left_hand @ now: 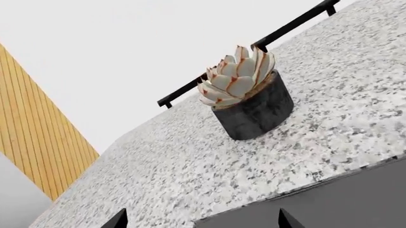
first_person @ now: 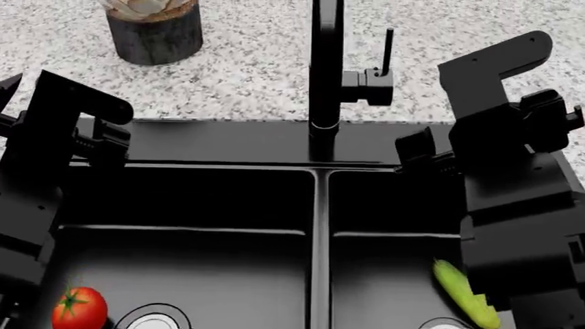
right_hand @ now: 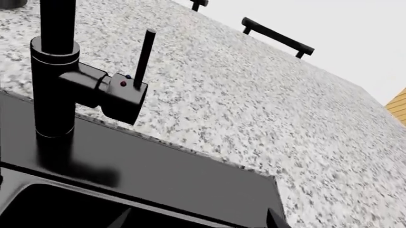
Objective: Pick the vegetables from the sink and place them on the cutting board.
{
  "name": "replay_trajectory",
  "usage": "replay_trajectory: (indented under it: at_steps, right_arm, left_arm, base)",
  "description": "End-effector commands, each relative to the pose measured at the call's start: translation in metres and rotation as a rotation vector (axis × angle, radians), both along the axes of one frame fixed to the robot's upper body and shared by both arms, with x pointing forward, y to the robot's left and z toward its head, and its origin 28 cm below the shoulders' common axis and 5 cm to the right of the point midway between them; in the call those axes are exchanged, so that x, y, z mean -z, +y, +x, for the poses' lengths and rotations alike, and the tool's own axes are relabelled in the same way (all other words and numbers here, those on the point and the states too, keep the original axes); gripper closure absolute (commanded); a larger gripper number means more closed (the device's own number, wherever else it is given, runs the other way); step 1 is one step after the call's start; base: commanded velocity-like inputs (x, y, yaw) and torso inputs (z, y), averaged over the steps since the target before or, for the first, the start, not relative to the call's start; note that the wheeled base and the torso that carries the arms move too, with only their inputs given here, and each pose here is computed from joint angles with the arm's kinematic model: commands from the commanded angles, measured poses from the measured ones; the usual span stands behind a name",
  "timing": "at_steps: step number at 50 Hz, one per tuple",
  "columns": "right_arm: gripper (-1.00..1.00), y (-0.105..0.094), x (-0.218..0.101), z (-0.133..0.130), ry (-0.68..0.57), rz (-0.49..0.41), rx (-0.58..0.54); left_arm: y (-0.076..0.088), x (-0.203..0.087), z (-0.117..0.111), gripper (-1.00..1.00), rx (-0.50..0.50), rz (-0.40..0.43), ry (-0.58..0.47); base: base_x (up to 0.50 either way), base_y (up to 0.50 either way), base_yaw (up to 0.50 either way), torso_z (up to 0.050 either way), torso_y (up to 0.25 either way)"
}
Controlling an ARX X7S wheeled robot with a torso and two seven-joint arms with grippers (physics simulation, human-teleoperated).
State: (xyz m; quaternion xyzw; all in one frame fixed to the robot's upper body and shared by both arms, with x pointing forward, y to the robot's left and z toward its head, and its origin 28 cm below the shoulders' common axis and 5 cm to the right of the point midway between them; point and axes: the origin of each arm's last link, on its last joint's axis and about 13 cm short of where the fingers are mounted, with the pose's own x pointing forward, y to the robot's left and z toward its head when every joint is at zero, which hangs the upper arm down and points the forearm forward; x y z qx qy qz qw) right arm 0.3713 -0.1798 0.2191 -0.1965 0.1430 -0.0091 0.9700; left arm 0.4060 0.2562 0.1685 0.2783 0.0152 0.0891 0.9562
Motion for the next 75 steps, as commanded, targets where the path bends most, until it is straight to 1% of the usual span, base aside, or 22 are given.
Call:
replay_trajectory:
  at_steps: [1, 4, 10, 13, 15, 16, 17, 19, 22, 26, 30, 37, 41, 42, 43, 50, 57, 63, 65, 67, 72, 75]
  right_arm:
    - [-1.00, 0.004, -0.005, -0.008, 0.019, -0.005, -0.055]
    - [-1.00, 0.001, -0.012, -0.018, 0.051, -0.043, -0.111]
    - [-1.00, -0.008, -0.024, -0.026, 0.078, -0.052, -0.176]
    - [-1.00, -0.012, -0.025, -0.029, 0.126, -0.070, -0.243]
    - [-1.00, -0.014, -0.029, -0.038, 0.141, -0.076, -0.299]
    - [-1.00, -0.019, -0.031, -0.041, 0.168, -0.063, -0.302]
    - [-1.00, -0.020, -0.032, -0.043, 0.168, -0.067, -0.309]
    - [-1.00, -0.028, -0.036, -0.054, 0.247, -0.081, -0.346]
    - [-1.00, -0.032, -0.040, -0.073, 0.346, -0.085, -0.467]
    - [-1.00, -0.035, -0.037, -0.084, 0.474, -0.134, -0.497]
    - [-1.00, -0.034, -0.048, -0.093, 0.527, -0.141, -0.533]
    - [-1.00, -0.031, -0.071, -0.115, 0.594, -0.166, -0.548]
    - [-1.00, -0.027, -0.070, -0.124, 0.649, -0.163, -0.578]
    - [-1.00, -0.027, -0.071, -0.126, 0.667, -0.169, -0.581]
    - [-1.00, -0.027, -0.072, -0.126, 0.667, -0.170, -0.580]
    - [-1.00, -0.030, -0.079, -0.141, 0.740, -0.188, -0.563]
    - [-1.00, -0.029, -0.088, -0.143, 0.755, -0.216, -0.548]
    - [-1.00, -0.027, -0.103, -0.139, 0.710, -0.236, -0.537]
    - [-1.00, -0.025, -0.109, -0.138, 0.695, -0.248, -0.540]
    - [-1.00, -0.025, -0.115, -0.137, 0.679, -0.255, -0.540]
    - [-1.00, -0.022, -0.122, -0.135, 0.664, -0.272, -0.542]
    - [-1.00, -0.020, -0.126, -0.133, 0.653, -0.276, -0.544]
  left_arm:
    - [0.001, -0.004, -0.004, -1.00, 0.017, -0.030, -0.011]
    - [0.005, -0.007, -0.009, -1.00, 0.048, -0.021, -0.015]
    - [0.013, -0.021, -0.014, -1.00, 0.119, 0.009, -0.043]
    - [0.016, -0.025, -0.020, -1.00, 0.221, 0.030, -0.018]
    - [0.019, -0.023, -0.027, -1.00, 0.333, 0.086, -0.006]
    - [0.022, -0.024, -0.033, -1.00, 0.394, 0.081, 0.001]
    - [0.025, -0.023, -0.033, -1.00, 0.399, 0.092, -0.002]
    - [0.032, -0.024, -0.043, -1.00, 0.536, 0.094, 0.054]
    - [0.038, -0.022, -0.067, -1.00, 0.740, 0.188, 0.187]
    - [0.044, -0.024, -0.083, -1.00, 0.820, 0.267, 0.267]
    - [0.053, -0.040, -0.091, -1.00, 0.825, 0.282, 0.318]
    - [0.063, -0.048, -0.113, -1.00, 0.861, 0.341, 0.397]
    - [0.062, -0.047, -0.127, -1.00, 0.908, 0.374, 0.460]
    - [0.062, -0.046, -0.130, -1.00, 0.909, 0.408, 0.472]
    - [0.063, -0.046, -0.130, -1.00, 0.908, 0.395, 0.475]
    - [0.058, -0.051, -0.147, -1.00, 0.955, 0.506, 0.587]
    - [0.060, -0.051, -0.151, -1.00, 0.949, 0.533, 0.621]
    - [0.063, -0.052, -0.153, -1.00, 0.942, 0.558, 0.665]
    - [0.065, -0.053, -0.153, -1.00, 0.929, 0.590, 0.687]
    - [0.067, -0.056, -0.150, -1.00, 0.890, 0.573, 0.695]
    - [0.069, -0.067, -0.144, -1.00, 0.846, 0.677, 0.728]
    - [0.069, -0.071, -0.140, -1.00, 0.813, 0.692, 0.774]
  base:
    - [0.50, 0.00, 0.00, 0.000, 0.010]
    - [0.50, 0.00, 0.00, 0.000, 0.000]
    - [0.50, 0.00, 0.00, 0.000, 0.002]
    - [0.50, 0.00, 0.00, 0.000, 0.000]
    - [0.50, 0.00, 0.00, 0.000, 0.000]
    - [0.29, 0.00, 0.00, 0.000, 0.000]
    - [0.00, 0.00, 0.00, 0.000, 0.000]
    - [0.02, 0.00, 0.00, 0.000, 0.000]
    - [0.02, 0.00, 0.00, 0.000, 0.000]
    - [0.02, 0.00, 0.00, 0.000, 0.000]
    - [0.02, 0.00, 0.00, 0.000, 0.000]
    - [0.02, 0.00, 0.00, 0.000, 0.000]
    - [0.02, 0.00, 0.00, 0.000, 0.000]
    - [0.02, 0.00, 0.00, 0.000, 0.000]
    - [0.02, 0.00, 0.00, 0.000, 0.000]
    - [0.02, 0.00, 0.00, -0.001, -0.216]
    - [0.02, 0.00, 0.00, -0.002, -0.250]
    - [0.02, 0.00, 0.00, -0.002, -0.250]
    - [0.02, 0.00, 0.00, -0.002, -0.250]
    - [0.02, 0.00, 0.00, -0.001, -0.119]
    - [0.02, 0.00, 0.00, 0.000, 0.000]
    - [0.02, 0.00, 0.00, 0.000, 0.000]
